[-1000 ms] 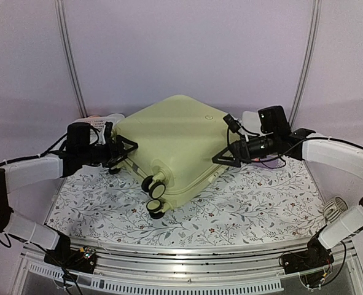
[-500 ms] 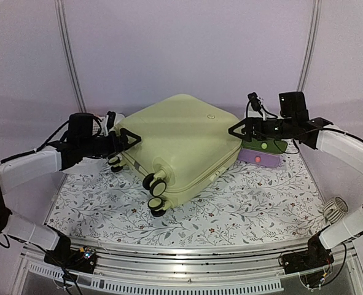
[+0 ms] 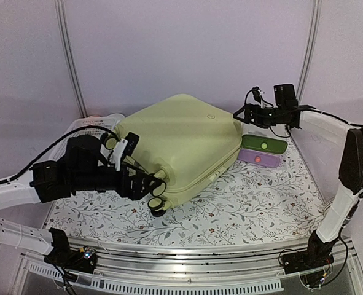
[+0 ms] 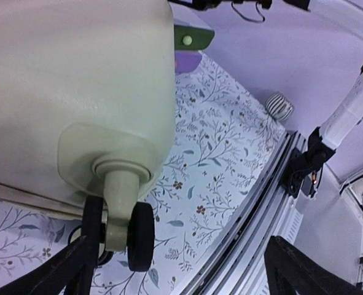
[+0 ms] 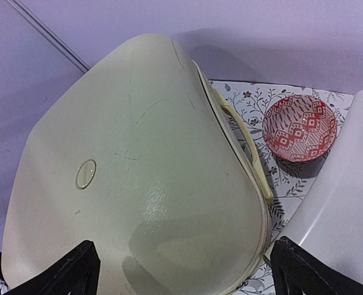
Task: Open, take out, and arrange the luggage
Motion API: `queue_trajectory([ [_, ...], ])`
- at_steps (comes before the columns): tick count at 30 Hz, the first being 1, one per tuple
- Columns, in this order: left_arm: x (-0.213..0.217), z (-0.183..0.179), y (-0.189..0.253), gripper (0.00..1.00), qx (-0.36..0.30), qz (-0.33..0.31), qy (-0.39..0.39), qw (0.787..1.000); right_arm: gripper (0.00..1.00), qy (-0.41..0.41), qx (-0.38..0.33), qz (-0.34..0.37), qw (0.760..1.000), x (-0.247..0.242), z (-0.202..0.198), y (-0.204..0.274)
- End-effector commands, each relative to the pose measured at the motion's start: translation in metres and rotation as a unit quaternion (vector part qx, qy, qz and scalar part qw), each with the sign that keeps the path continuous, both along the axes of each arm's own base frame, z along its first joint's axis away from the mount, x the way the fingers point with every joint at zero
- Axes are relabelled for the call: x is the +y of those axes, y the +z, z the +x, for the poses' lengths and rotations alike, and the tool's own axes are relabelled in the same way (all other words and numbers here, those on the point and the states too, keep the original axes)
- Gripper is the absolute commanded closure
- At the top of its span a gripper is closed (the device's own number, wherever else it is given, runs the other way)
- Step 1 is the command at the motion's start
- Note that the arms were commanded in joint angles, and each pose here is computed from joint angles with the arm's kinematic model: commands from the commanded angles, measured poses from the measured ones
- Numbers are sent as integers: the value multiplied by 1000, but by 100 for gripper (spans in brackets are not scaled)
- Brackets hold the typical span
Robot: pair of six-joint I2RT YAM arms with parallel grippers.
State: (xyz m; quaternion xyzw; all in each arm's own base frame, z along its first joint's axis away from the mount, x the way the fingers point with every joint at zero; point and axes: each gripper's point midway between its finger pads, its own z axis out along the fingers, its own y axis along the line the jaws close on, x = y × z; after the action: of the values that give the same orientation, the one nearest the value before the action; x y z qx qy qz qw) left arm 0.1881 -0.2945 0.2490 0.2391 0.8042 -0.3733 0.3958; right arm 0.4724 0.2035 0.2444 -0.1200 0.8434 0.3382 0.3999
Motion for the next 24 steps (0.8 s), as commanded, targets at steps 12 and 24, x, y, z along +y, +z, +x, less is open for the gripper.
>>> queue_trajectory([
  [12, 50, 33, -69, 4, -30, 269, 209, 940, 1, 16, -28, 46, 998, 14, 39, 10],
  [24, 51, 57, -53, 47, -11, 128, 197, 972, 1, 72, -3, 84, 994, 35, 46, -10],
])
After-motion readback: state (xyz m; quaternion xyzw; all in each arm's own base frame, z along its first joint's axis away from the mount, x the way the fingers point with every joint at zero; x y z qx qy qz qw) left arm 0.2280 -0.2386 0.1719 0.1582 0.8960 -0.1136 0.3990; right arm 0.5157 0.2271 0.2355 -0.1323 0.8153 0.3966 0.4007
